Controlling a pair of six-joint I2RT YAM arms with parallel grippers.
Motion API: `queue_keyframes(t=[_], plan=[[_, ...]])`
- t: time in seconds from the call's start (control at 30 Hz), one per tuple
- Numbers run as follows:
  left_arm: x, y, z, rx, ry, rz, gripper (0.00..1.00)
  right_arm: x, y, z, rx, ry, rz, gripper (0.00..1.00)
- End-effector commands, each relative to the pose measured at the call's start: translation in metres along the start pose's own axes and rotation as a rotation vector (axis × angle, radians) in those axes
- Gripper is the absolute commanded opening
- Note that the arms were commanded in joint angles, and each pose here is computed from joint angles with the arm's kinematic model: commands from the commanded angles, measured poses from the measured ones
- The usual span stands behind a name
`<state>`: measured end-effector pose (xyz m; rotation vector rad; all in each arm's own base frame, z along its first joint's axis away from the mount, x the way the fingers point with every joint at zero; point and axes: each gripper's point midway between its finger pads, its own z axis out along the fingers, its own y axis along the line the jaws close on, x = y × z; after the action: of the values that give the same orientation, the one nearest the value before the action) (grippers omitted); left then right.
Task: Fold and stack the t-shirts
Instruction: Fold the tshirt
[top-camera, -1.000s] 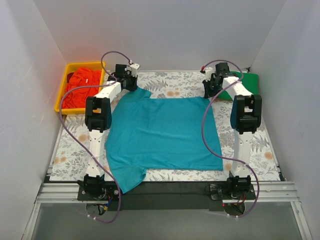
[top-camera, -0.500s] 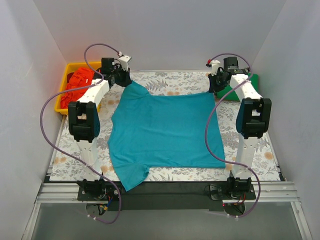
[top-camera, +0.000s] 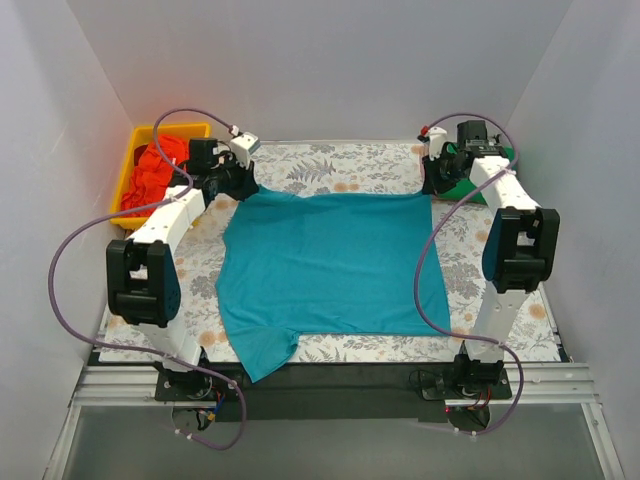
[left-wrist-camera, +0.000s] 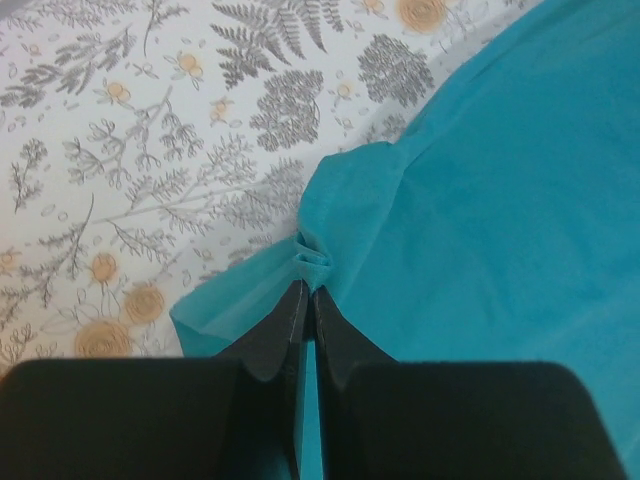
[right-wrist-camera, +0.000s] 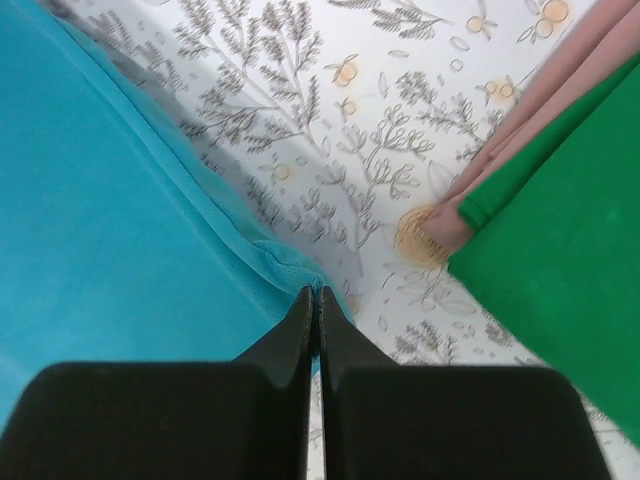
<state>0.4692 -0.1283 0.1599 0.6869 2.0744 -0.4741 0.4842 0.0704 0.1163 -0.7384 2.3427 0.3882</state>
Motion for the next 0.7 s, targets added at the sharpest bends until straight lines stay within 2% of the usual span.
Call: queue_keyframes(t=[0.0,0.2,0.43,0.67], plan=[[-0.01,-0.016,-0.038,-0.02,-0.045,0.076,0.0,-0.009,0.017,-0.032,-0.031,-0.065,-0.051,0.01],[0.0,-0.022,-0.059,-0.055,-0.037,0.103,0.0,0.017,0.039,-0.041,-0.075,-0.04,-0.069,0.01],[0.018,-0.042,-0.076,-0.021,-0.017,0.086,0.0,0.041,0.056,-0.048,-0.098,-0.014,-0.082,0.01],[0.072,-0.055,-0.081,-0.018,0.068,0.075,0.0,0.065,0.058,-0.042,-0.1,0.036,-0.099,0.01]])
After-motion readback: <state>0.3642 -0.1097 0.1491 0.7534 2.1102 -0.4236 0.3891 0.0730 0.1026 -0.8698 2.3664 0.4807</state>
